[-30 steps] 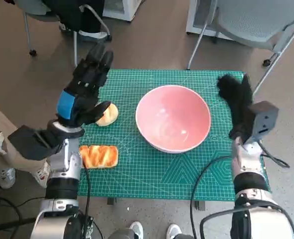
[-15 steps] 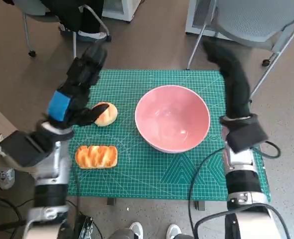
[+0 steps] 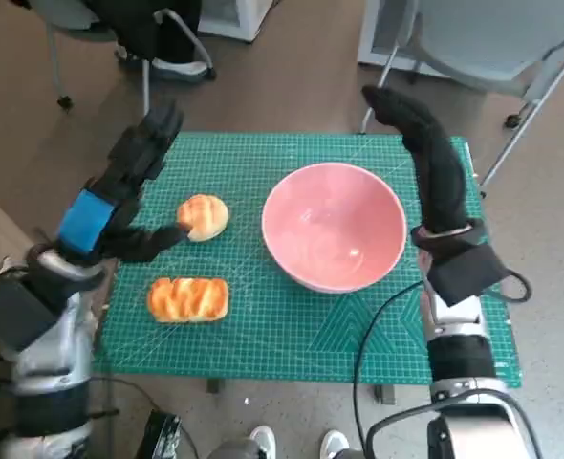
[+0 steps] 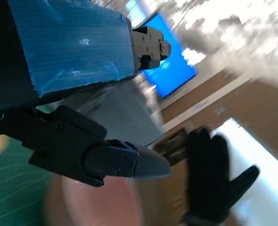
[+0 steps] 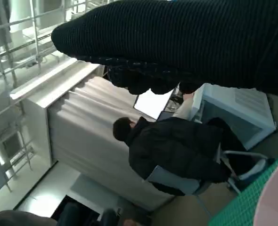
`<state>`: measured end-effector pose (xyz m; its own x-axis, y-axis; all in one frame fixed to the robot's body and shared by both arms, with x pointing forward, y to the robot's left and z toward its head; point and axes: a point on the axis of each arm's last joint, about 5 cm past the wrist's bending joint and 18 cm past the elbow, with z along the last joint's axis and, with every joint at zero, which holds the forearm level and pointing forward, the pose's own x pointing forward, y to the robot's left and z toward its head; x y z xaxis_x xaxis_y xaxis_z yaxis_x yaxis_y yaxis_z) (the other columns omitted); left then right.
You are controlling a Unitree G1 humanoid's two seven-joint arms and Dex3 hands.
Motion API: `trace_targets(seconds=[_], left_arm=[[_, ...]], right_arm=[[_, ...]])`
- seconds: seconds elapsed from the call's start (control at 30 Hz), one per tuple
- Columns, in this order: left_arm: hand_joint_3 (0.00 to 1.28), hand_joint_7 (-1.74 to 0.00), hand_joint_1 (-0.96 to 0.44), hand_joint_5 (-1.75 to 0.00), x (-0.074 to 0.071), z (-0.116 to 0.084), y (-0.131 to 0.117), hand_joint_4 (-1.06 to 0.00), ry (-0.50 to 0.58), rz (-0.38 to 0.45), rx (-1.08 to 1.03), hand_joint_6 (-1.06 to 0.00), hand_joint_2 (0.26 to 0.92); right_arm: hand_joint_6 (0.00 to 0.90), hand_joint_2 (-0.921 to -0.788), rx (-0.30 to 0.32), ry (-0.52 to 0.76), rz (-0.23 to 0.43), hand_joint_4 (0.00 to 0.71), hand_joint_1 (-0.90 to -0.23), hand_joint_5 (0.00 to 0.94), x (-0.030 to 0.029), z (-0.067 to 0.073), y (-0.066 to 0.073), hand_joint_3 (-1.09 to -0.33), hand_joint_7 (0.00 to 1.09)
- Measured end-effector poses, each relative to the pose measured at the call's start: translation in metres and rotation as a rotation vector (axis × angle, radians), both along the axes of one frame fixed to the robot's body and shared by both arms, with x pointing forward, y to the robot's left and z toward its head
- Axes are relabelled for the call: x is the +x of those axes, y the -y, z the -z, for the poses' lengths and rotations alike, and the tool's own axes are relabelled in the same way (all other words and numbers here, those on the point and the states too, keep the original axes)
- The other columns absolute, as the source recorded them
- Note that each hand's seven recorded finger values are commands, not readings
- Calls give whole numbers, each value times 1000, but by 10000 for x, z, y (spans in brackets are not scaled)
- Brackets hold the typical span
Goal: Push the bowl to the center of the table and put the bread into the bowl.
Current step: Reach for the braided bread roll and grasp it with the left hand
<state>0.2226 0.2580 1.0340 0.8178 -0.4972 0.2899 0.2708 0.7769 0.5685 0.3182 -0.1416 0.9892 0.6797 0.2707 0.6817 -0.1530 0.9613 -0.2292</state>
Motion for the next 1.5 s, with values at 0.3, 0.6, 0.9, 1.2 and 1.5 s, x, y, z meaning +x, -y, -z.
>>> trace_targets(seconds=[0.3,0.6,0.9,1.2,1.5], left_arm=[[6,-45,-434,-2,-353,-418,-225,-37,-189,-67,387,-247,656],[1,-16,-418,-6,-444,-334,105,-71,-300,-119,644,-264,649],[0,-5,-405,-5,-483,-308,223,-85,-354,-159,710,-260,648],[0,-2,-342,-4,-459,-211,278,-98,-372,-151,751,-261,641],[0,-7,-159,-7,-402,-103,300,-129,-368,-139,764,-286,628]], right_arm=[[138,-921,-3,-6,-3,152,-701,0,-3,13,4,-848,181],[136,-921,1,-20,-29,164,-708,6,0,31,-59,-845,193],[136,-921,2,-31,-29,169,-702,7,6,45,-49,-846,205],[131,-921,10,-36,-36,170,-701,6,14,43,-37,-846,213],[124,-921,16,-37,-44,169,-692,4,15,41,-29,-849,222]])
